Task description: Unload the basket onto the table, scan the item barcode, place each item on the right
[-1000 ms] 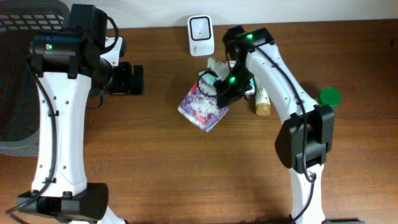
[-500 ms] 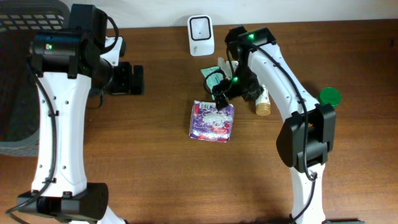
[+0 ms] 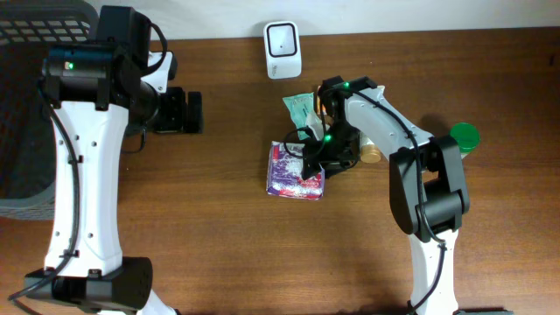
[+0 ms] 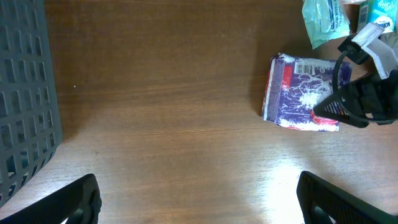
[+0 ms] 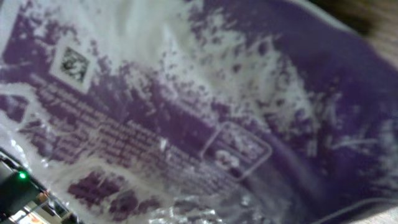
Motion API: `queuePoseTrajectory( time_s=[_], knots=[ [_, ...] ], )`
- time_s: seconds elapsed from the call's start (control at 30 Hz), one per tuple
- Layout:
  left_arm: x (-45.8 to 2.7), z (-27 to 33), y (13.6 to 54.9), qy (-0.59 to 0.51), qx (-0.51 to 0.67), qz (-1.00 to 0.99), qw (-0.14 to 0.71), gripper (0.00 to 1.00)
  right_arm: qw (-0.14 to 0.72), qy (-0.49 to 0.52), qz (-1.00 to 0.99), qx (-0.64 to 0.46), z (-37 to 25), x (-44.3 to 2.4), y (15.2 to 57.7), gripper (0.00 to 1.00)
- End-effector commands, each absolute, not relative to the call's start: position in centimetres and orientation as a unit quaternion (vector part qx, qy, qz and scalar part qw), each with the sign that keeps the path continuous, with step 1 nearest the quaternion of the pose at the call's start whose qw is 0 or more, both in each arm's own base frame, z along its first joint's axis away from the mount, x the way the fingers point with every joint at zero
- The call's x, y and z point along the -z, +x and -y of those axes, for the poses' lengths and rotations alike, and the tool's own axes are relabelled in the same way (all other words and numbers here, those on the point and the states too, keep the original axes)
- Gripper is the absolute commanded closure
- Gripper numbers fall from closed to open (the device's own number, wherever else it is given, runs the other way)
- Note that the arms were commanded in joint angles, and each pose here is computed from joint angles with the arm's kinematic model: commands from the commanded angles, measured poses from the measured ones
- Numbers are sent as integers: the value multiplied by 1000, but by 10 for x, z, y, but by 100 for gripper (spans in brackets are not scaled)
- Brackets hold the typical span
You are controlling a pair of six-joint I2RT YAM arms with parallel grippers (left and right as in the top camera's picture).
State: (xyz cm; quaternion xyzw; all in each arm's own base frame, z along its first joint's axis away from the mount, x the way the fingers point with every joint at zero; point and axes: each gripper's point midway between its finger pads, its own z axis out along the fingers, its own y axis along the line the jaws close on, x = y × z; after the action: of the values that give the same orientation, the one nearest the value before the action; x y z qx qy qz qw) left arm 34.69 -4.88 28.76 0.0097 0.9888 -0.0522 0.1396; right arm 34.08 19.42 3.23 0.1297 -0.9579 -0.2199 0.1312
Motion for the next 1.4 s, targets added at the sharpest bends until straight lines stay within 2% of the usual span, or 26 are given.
queuePoseTrajectory(
  time_s=[0.0, 0.03, 0.13, 0.17, 0.2, 0.23, 0.27, 0.3, 0.5, 0.57, 0.67, 0.77, 0.8, 0.83, 0.87, 0.9, 0.93, 1.07, 1.13, 1.3, 1.37],
  knots=[
    [-289, 49, 346, 18, 51, -988, 141, 1, 122, 128, 955, 237, -198, -38, 344, 69],
    [-289, 49, 346, 18, 52, -988, 141, 1, 116, 130, 956, 238, -199, -41, 347, 81],
    [-289, 49, 346, 18, 51, -988, 141, 1, 70, 147, 968, 190, -191, -67, 374, 81],
    [-289, 49, 346, 18, 52, -988, 141, 1, 53, 154, 972, 172, -189, -79, 383, 78],
    [-289, 49, 346, 18, 51, -988, 141, 1, 41, 160, 973, 163, -189, -87, 388, 63],
    [-289, 49, 346, 18, 52, -988, 141, 1, 27, 163, 974, 157, -188, -96, 394, 32],
    [-289, 49, 346, 18, 52, -988, 141, 1, 24, 163, 974, 158, -189, -99, 395, 7],
    [-289, 49, 346, 18, 52, -988, 141, 1, 26, 156, 975, 158, -188, -99, 395, 1],
    [-289, 49, 346, 18, 52, -988, 141, 1, 61, 119, 978, 160, -166, -73, 387, 1],
    [-289, 49, 346, 18, 52, -988, 141, 1, 70, 124, 970, 196, -163, -60, 382, 0],
    [-289, 49, 346, 18, 52, -988, 141, 1, 68, 157, 936, 308, -179, -51, 371, 10],
    [-289, 49, 346, 18, 51, -988, 141, 1, 67, 162, 922, 346, -186, -40, 363, 16],
    [-289, 49, 346, 18, 52, -988, 141, 1, 65, 162, 919, 354, -188, -34, 362, 22],
    [-289, 49, 346, 18, 51, -988, 141, 1, 63, 162, 918, 357, -189, -32, 361, 40],
    [-289, 49, 346, 18, 52, -988, 141, 1, 63, 162, 918, 356, -189, -30, 360, 62],
    [-289, 49, 346, 18, 52, -988, 141, 1, 64, 160, 918, 356, -189, -30, 360, 76],
    [-289, 49, 346, 18, 52, -988, 141, 1, 61, 159, 919, 356, -189, -35, 363, 94],
    [-289, 49, 346, 18, 51, -988, 141, 1, 38, 119, 944, 307, -183, -66, 391, 96],
    [-289, 49, 346, 18, 51, -988, 141, 1, 22, 112, 972, 205, -164, -92, 404, 96],
    [-289, 49, 346, 18, 52, -988, 141, 1, -44, -16, 985, -165, -89, -151, 408, 96],
    [-289, 49, 346, 18, 52, -988, 141, 1, -44, -15, 972, -232, -85, -152, 398, 96]
  ],
)
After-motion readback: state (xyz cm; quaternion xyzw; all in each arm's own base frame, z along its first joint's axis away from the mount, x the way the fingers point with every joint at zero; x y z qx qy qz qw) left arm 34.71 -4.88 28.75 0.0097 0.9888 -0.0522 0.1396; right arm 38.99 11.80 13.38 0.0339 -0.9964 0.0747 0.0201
